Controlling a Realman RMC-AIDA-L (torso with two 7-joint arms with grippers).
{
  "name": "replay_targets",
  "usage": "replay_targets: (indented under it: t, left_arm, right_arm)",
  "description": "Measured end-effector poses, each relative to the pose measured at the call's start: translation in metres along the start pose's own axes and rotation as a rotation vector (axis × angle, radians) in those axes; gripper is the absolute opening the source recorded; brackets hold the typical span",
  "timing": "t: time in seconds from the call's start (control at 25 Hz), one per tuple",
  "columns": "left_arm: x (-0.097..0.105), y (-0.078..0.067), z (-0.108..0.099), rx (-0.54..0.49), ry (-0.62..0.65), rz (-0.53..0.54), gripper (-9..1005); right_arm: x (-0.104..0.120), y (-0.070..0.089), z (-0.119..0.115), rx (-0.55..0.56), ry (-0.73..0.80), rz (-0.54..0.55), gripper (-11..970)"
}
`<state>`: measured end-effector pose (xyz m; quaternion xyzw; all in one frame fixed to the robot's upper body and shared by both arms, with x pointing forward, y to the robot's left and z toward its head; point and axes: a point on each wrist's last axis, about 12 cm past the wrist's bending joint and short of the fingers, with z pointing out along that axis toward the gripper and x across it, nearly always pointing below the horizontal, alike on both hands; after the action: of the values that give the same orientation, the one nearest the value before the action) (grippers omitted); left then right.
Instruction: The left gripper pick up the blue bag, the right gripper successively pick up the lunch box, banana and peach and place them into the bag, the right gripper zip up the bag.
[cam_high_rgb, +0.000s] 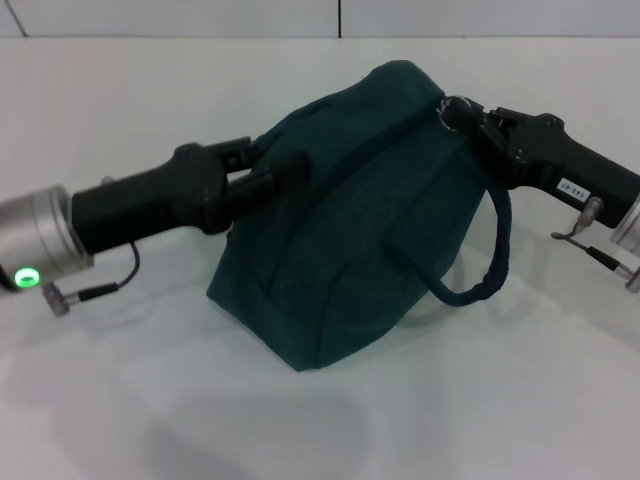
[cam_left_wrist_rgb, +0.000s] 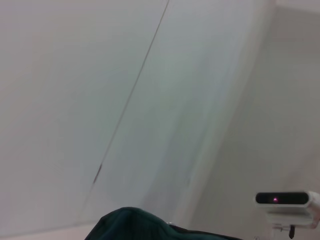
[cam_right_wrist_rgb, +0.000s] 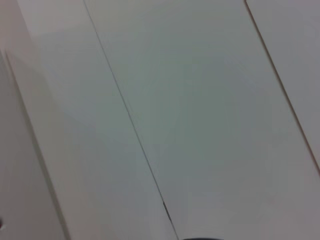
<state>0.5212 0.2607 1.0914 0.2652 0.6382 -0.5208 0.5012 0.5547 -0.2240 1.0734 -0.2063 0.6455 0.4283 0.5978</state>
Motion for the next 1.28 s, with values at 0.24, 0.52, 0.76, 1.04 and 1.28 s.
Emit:
replay_targets:
  t: [0.24,0.52,0.76,1.04,1.28]
  left_arm:
    - [-0.037,0.014,0.019,-0.003,0.136,-0.034,362]
    - [-0.084,0.02,0.004,-0.075,0.048,0.068,363]
    - [-0.117,0.015,0.003,-0.096,0.03,0.138,363]
    - [-0.133,0.015,0.052,-0.064,0.281,0.141,364]
    - [-0.142,0.022,0.089,-0.128,0.492,0.117,364]
  right_arm:
    - [0.001,0.0,-0.002,0.001,-0.002,0.0,15]
    - [0.001,0.0,-0.003,0.005,-0.002,-0.001,15]
    - [0.001,0.0,-0.003,0.007,-0.003,0.0,15]
    - [0.002,0.0,-0.005,0.006,-0.008,0.004,15]
    - [0.002,0.001,-0.009,0.008,-0.025,0.013,15]
